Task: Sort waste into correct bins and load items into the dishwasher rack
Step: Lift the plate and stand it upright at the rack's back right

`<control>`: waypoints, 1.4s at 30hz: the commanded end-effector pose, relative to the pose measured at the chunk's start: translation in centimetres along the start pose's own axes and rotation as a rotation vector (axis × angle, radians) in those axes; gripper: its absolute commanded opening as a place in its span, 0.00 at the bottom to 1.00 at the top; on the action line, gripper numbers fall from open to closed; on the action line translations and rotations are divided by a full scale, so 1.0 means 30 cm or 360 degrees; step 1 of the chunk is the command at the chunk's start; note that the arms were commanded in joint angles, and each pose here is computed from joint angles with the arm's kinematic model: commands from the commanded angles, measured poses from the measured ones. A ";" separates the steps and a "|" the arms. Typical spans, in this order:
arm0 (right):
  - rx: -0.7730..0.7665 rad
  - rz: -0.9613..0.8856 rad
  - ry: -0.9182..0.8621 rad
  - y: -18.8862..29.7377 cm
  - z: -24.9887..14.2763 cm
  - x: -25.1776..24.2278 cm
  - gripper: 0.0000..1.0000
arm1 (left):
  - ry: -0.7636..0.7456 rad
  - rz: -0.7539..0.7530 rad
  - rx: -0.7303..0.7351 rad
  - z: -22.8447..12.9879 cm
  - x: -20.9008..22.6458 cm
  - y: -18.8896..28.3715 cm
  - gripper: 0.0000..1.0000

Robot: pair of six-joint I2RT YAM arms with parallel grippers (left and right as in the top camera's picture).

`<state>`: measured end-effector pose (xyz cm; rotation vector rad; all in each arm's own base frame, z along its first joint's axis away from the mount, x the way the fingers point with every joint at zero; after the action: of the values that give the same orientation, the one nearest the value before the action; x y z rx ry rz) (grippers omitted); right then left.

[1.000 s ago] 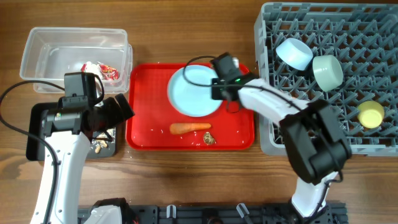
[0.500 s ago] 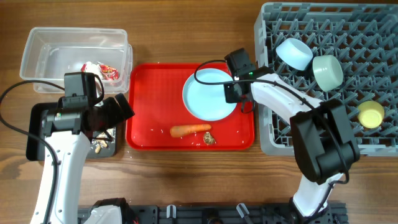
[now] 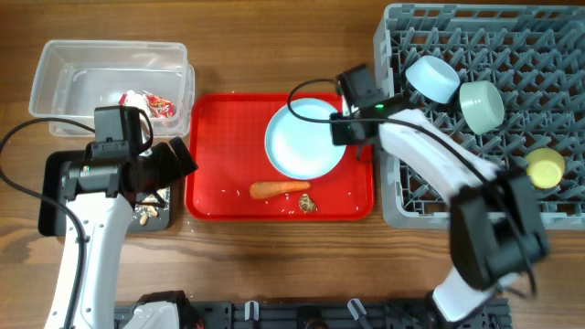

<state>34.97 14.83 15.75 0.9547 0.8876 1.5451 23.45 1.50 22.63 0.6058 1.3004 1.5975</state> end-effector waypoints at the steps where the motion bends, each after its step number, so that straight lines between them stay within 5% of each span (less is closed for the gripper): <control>1: -0.0516 -0.0041 -0.0040 0.321 0.110 -0.059 0.04 | 0.0026 -0.0016 -0.0022 0.000 0.002 0.010 1.00; 3: -0.0709 -0.0139 0.0026 0.434 0.132 -0.104 0.04 | 0.0026 -0.0016 -0.0022 0.000 0.002 0.010 1.00; 8: -0.1138 -0.0944 0.0202 0.729 0.165 -0.299 0.04 | 0.0025 -0.0016 -0.0023 0.000 0.002 0.010 1.00; 17: -0.1040 -0.1728 0.0372 0.847 0.210 -0.551 0.04 | 0.0025 -0.0015 -0.0023 0.000 0.002 0.010 1.00; 33: -0.0544 -0.2005 0.0156 0.593 0.209 -0.971 0.04 | 0.0026 -0.0019 -0.0030 0.002 0.001 0.010 1.00; 42: -0.0508 -0.1819 0.0072 0.394 0.215 -0.999 0.04 | 0.0025 -0.0023 -0.0038 0.005 0.000 0.010 1.00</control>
<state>38.89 -16.75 26.36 0.0400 1.0063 0.6397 23.58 1.51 22.69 0.5974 1.2923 1.5993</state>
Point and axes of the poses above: each gripper's point midway between its finger pads, its own y axis back along the fingers, its own x axis along the line the jaws close on, z = x × y, the point moved 10 cm from there along y, back along the fingers, and after that the axes turned 3 degrees about -y, right-handed, at the moved point
